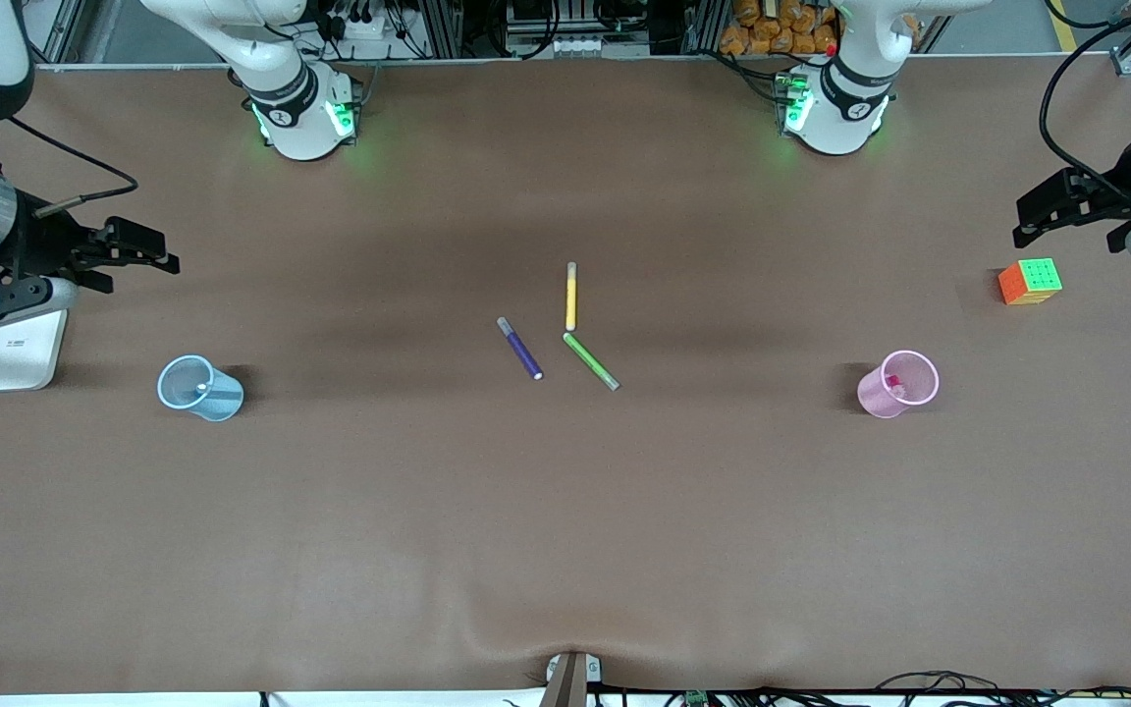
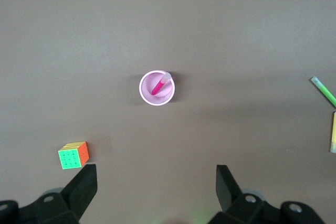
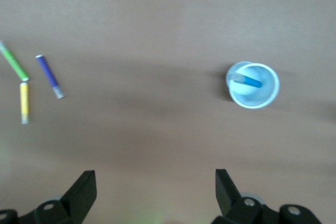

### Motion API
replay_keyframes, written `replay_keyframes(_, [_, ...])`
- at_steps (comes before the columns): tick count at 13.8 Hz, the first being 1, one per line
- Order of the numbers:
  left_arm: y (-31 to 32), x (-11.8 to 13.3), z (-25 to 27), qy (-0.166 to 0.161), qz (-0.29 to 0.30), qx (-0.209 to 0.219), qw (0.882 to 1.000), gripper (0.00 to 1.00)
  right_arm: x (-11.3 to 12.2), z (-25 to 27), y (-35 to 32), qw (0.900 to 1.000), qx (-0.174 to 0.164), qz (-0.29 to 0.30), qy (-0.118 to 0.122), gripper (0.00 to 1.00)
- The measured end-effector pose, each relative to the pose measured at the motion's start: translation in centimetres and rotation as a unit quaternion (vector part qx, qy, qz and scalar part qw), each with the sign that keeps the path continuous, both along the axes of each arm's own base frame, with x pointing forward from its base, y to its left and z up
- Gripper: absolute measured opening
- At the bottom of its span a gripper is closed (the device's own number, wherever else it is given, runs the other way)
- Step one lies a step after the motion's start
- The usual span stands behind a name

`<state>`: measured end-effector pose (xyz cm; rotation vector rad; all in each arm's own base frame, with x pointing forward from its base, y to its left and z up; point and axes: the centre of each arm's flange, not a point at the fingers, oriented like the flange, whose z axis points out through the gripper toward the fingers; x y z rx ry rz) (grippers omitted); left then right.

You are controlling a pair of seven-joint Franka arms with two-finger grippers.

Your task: Place pink and blue markers in matching cups

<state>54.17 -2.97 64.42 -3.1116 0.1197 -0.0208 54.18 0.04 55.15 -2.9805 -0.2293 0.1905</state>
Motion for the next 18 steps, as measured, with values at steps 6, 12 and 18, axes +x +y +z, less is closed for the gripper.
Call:
replay_keyframes(6, [0.0,0.0,0.1,-0.001,0.0,0.0,1.0,1.0,-1.8,5.4,-2.4,0.996,-0.042,-0.074,-0.011,1.0])
replay_keyframes(12, [0.0,0.2,-0.2,0.002,0.0,0.0,1.0,1.0,-2.8,9.0,-4.2,0.989,-0.046,-0.14,-0.004,1.0])
replay_keyframes(18, [-0.1,0.2,-0.4,0.004,-0.001,-0.001,1.0,1.0,-2.2,8.2,-4.7,0.99,-0.027,-0.139,-0.01,1.0])
